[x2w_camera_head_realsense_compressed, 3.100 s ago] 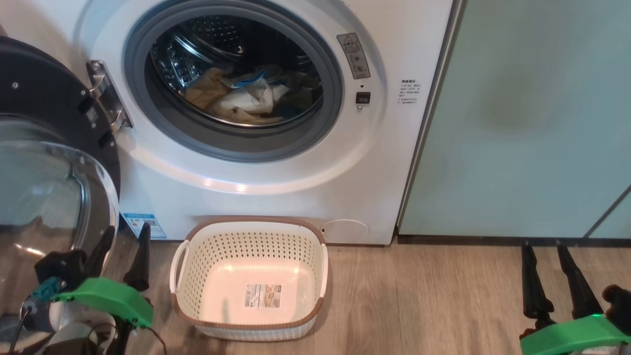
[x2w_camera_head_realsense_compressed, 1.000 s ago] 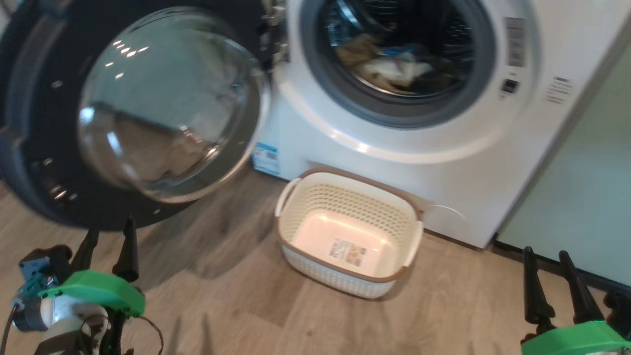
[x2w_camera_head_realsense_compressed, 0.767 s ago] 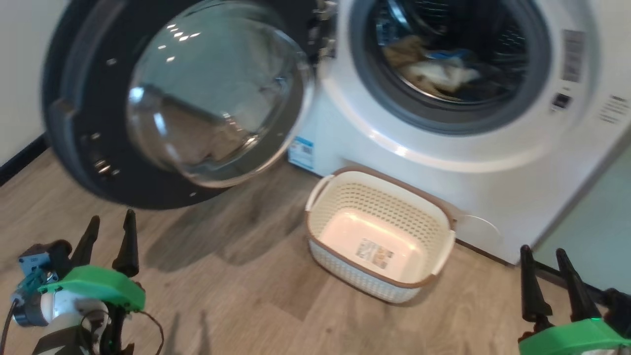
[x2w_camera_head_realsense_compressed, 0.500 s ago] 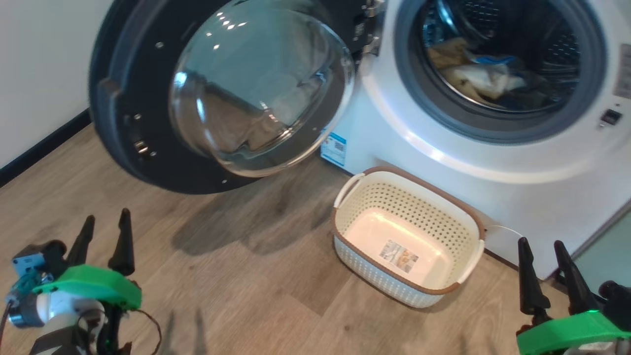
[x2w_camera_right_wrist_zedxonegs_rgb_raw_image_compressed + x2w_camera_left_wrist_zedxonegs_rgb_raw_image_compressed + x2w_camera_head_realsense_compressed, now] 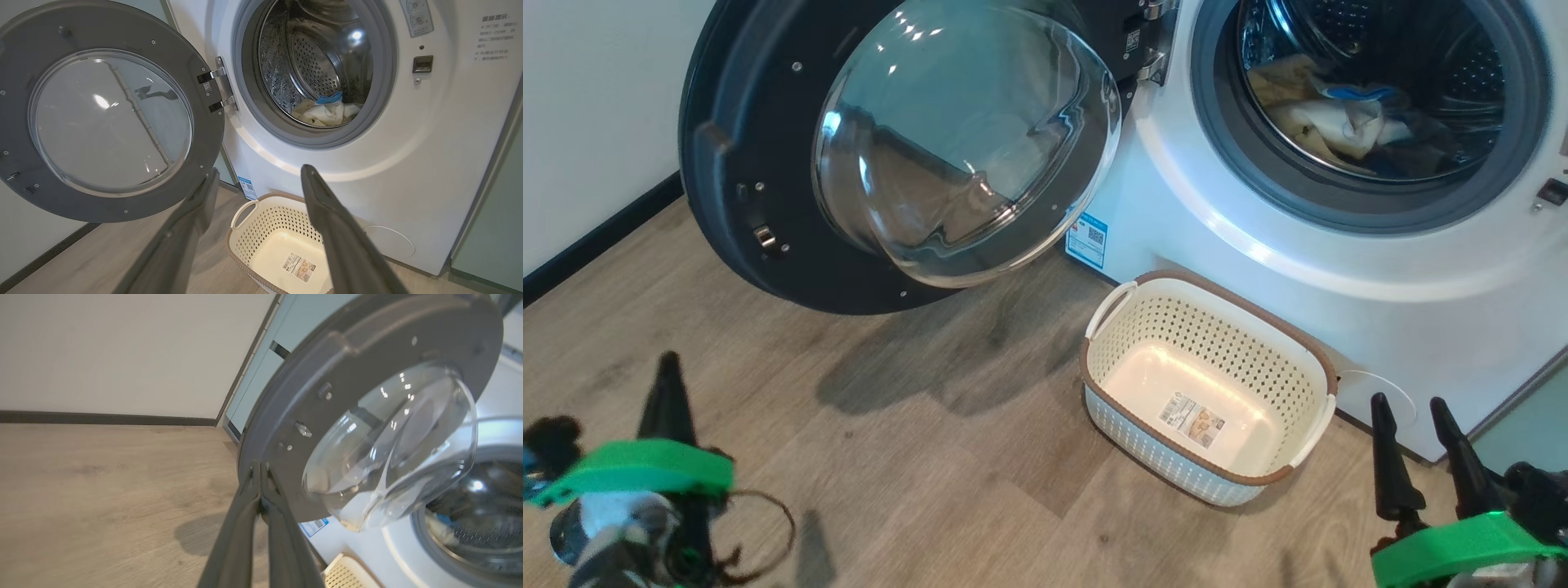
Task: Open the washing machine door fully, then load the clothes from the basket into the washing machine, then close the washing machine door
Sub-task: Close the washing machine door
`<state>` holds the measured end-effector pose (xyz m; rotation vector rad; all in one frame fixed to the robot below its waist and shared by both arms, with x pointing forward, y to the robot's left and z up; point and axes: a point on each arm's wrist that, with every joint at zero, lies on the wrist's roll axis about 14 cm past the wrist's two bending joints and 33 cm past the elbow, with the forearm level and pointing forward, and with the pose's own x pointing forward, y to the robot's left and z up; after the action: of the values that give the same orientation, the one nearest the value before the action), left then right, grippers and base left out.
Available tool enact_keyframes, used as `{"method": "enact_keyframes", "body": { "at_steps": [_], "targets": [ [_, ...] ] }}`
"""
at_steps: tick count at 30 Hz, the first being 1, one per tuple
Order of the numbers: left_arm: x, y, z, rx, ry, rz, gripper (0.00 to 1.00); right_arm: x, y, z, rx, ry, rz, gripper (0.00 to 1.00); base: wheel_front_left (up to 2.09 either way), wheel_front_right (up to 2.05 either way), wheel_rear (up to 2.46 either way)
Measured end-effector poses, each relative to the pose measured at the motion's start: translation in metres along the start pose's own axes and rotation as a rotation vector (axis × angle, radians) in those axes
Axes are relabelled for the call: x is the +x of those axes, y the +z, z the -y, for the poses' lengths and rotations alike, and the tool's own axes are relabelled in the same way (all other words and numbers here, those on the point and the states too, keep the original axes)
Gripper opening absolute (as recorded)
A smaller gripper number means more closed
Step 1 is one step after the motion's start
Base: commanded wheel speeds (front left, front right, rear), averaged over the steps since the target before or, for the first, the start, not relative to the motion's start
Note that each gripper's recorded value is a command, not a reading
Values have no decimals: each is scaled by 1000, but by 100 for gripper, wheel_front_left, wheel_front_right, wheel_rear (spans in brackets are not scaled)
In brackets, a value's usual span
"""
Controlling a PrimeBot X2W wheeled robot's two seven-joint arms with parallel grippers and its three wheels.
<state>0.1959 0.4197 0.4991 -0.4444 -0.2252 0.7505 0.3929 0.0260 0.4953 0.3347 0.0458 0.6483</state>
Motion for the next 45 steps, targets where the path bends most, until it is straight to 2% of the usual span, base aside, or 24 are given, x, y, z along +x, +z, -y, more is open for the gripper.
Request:
{"method": "enact_keyframes", "body": {
  "at_steps": [4, 13, 20, 29, 35, 45],
  "targets": [
    [12, 16, -12, -231, 67, 59, 0, 0, 0, -2, 0, 5, -2, 100, 0, 0, 0],
    [58, 51, -41, -627, 168, 91, 0, -6, -4, 10, 7, -28, -9, 100, 0, 0, 0],
    [100, 81, -49, -797, 206, 131, 0, -10, -13, 29, 11, -62, -34, 100, 0, 0, 0],
    [145, 102, -34, -935, 202, 105, 0, -5, -13, 50, 6, -95, -28, 100, 0, 0, 0],
    [170, 121, -16, -971, 186, 98, 0, -6, -19, 62, 2, -112, -44, 100, 0, 0, 0],
    [193, 100, 20, -856, 139, -117, 0, -3, -23, 75, -17, -118, -58, 100, 0, 0, 0]
  ]
}}
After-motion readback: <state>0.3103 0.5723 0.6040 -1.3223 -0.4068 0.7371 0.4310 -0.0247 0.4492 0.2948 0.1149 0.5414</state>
